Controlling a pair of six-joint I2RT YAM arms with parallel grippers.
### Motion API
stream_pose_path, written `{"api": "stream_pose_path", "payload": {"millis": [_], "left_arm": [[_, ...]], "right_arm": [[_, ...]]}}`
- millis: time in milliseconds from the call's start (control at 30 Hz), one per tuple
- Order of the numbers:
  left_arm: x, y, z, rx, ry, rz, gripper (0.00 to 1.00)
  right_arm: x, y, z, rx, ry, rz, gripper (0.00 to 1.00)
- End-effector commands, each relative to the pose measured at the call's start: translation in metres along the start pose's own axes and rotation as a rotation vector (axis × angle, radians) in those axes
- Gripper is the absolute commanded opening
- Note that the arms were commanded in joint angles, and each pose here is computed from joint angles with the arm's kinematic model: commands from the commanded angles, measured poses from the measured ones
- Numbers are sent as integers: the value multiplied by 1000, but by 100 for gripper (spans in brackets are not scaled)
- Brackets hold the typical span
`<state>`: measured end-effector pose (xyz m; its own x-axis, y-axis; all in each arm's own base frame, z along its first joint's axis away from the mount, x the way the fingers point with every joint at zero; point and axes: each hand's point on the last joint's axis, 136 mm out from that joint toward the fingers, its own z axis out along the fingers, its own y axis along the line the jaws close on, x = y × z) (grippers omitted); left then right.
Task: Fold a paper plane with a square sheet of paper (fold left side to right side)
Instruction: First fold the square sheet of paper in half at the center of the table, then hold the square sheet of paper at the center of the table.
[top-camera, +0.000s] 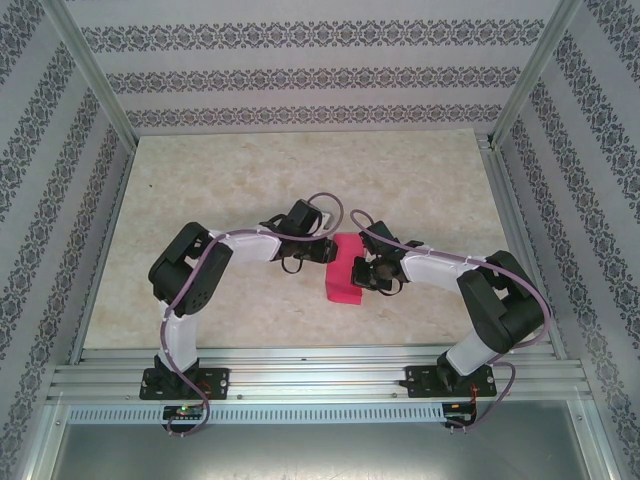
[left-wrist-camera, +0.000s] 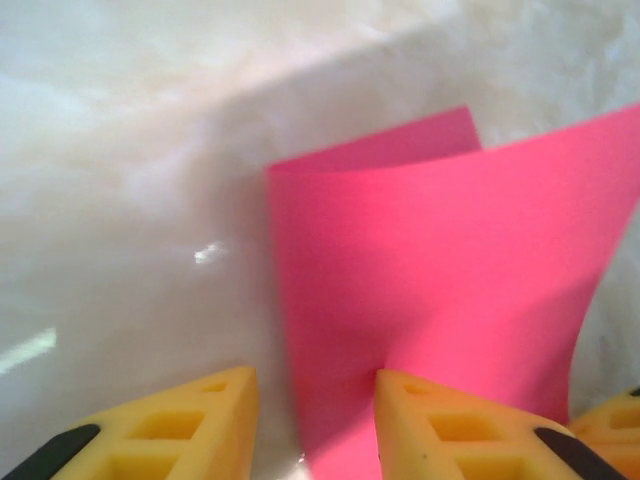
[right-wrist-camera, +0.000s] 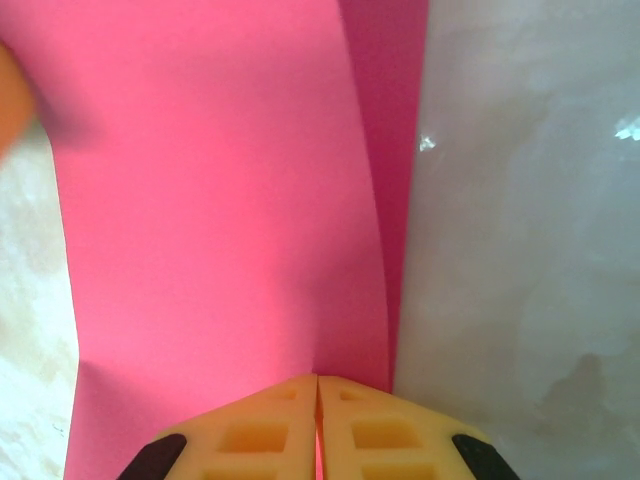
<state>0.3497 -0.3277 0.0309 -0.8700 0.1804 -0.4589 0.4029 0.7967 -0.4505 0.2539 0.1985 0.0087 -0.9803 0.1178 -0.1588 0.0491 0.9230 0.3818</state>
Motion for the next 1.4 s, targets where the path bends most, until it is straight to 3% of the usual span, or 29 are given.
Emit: {"api": "stream_pose_path", "payload": {"millis": [0, 267, 433, 900, 1233, 1367], "left_arm": [[-24, 0, -31, 13, -106, 23, 34], [-7, -43, -37, 291, -94, 29, 21], [5, -55, -21, 366, -39, 25, 19], [7, -25, 20, 213, -6, 0, 19], [34, -17, 24, 200, 41, -17, 18], [38, -18, 25, 196, 45, -20, 18]], "right_arm": [[31, -50, 9, 210, 91, 11, 9], [29, -49, 9, 209, 90, 11, 9], [28, -49, 9, 211, 89, 9, 9], [27, -47, 8, 197, 93, -6, 9], [-20, 8, -36, -54, -84, -22, 14], [-32, 15, -35, -98, -108, -7, 14]]}}
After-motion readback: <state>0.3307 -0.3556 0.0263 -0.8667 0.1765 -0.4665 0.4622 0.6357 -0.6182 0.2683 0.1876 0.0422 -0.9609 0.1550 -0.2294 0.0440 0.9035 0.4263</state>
